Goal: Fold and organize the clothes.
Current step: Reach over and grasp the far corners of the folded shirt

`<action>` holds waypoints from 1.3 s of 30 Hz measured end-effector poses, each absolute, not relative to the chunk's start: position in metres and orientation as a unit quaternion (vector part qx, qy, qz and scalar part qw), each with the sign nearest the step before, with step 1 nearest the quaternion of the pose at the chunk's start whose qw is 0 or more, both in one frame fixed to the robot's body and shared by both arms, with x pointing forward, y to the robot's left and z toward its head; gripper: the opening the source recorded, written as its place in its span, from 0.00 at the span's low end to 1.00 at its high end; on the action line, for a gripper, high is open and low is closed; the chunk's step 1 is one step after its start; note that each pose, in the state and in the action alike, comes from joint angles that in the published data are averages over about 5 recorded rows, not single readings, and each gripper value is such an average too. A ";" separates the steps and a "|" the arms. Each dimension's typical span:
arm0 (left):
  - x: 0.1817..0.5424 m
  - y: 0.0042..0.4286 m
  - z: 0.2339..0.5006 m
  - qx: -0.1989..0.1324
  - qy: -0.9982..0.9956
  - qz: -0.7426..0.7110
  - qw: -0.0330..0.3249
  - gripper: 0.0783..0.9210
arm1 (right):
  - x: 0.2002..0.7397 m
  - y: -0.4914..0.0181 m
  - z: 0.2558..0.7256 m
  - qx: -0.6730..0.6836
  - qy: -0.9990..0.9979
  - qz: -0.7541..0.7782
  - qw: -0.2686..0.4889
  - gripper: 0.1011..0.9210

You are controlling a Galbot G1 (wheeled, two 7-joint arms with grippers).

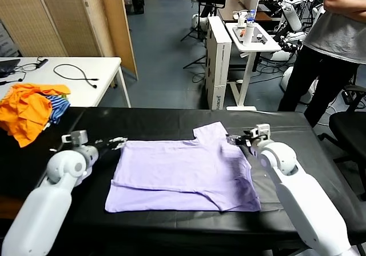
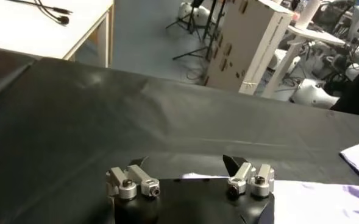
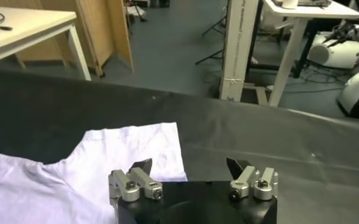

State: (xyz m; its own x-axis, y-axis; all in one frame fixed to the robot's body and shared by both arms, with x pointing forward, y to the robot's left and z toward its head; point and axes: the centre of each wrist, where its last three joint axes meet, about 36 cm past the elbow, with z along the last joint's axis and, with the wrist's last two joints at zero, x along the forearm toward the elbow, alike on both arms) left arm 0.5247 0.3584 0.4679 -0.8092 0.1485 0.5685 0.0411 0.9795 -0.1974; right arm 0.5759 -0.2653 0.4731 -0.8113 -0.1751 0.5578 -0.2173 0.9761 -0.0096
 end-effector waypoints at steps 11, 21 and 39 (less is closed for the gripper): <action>0.531 0.352 0.459 -0.044 -0.945 0.075 0.316 0.98 | 0.591 -0.257 0.459 0.103 -0.945 0.044 0.308 0.98; 0.528 0.344 0.451 -0.047 -0.943 0.071 0.321 0.98 | 0.594 -0.255 0.456 0.106 -0.943 0.046 0.313 0.95; 0.532 0.338 0.440 -0.043 -0.941 0.055 0.330 0.61 | 0.599 -0.250 0.443 0.116 -0.937 0.045 0.328 0.44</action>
State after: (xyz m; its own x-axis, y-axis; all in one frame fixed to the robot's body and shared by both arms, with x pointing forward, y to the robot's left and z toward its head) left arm 0.5324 0.3380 0.4396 -0.7783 0.1176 0.6168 0.0446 0.9902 -0.1324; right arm 0.5986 -0.2497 0.4428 -0.7585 -0.1868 0.6244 -0.2463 0.9691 -0.0093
